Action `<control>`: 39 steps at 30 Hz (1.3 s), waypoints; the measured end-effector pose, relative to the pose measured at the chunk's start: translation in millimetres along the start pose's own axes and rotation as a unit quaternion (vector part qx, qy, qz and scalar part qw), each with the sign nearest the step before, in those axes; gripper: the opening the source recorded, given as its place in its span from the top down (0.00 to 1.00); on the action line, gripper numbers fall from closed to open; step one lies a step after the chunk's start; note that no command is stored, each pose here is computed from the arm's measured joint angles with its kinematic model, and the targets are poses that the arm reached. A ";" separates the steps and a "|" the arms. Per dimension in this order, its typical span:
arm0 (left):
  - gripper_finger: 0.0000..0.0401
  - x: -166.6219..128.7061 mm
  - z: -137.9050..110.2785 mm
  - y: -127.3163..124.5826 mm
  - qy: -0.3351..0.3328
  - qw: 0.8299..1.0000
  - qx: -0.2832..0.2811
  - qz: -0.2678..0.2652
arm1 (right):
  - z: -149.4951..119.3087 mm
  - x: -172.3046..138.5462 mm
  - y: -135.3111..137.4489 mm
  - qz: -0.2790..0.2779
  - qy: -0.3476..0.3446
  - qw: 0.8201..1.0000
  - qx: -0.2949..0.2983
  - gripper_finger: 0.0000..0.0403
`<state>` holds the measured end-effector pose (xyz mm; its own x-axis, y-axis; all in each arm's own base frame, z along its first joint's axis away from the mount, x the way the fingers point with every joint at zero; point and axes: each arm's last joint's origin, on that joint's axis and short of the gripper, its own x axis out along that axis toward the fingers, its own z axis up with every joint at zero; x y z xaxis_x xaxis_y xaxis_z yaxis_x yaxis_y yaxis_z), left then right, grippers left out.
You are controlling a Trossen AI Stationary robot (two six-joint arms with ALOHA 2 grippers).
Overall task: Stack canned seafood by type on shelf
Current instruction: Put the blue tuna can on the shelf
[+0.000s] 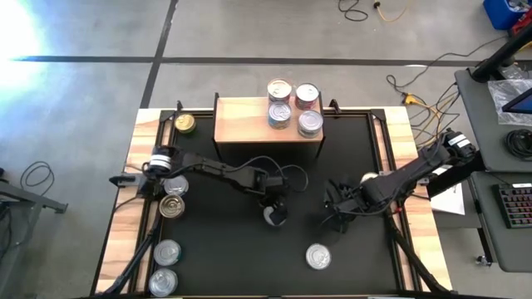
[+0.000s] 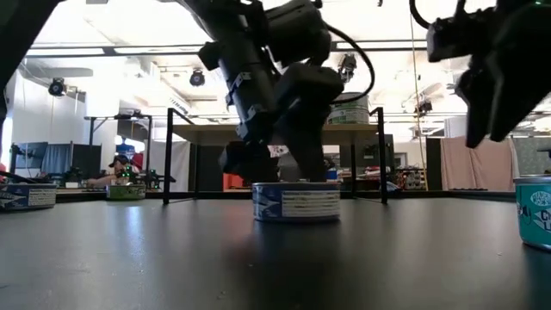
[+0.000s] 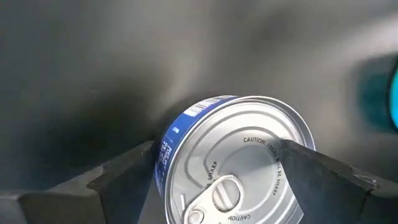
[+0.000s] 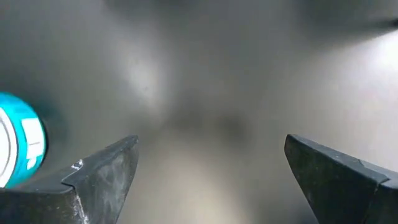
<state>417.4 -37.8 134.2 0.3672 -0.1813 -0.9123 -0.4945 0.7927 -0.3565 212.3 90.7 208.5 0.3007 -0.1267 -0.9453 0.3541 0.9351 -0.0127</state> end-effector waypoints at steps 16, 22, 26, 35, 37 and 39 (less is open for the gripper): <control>0.18 -43.2 -5.5 -67.2 -0.013 0.987 0.159 0.033 | -2.5 2.8 11.9 0.041 -0.031 0.998 -0.031 0.02; 0.18 -55.6 -38.1 -69.9 0.026 0.948 0.306 0.084 | 9.4 7.7 31.7 0.089 -0.103 0.991 0.012 0.02; 0.18 -45.3 -55.8 -52.1 0.045 0.933 0.337 0.117 | 21.1 23.7 48.6 0.076 -0.108 0.990 0.052 0.02; 0.18 -28.6 -85.0 -26.6 -0.005 0.930 0.362 0.058 | 70.5 61.7 112.4 0.051 -0.045 0.996 0.056 0.02; 0.18 -27.1 -89.3 -25.5 -0.029 0.925 0.377 0.042 | 76.3 71.3 118.3 0.020 -0.018 0.998 0.056 0.02; 0.18 -23.4 -90.7 -23.9 -0.049 0.920 0.389 0.031 | 80.1 79.1 122.2 -0.009 0.006 0.998 0.059 0.02</control>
<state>349.1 -105.2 145.9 0.4449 -0.0980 -0.8902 0.1815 0.9832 -0.0175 350.3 168.4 158.3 0.2840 -0.1381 -0.9488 0.4614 0.8871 0.0090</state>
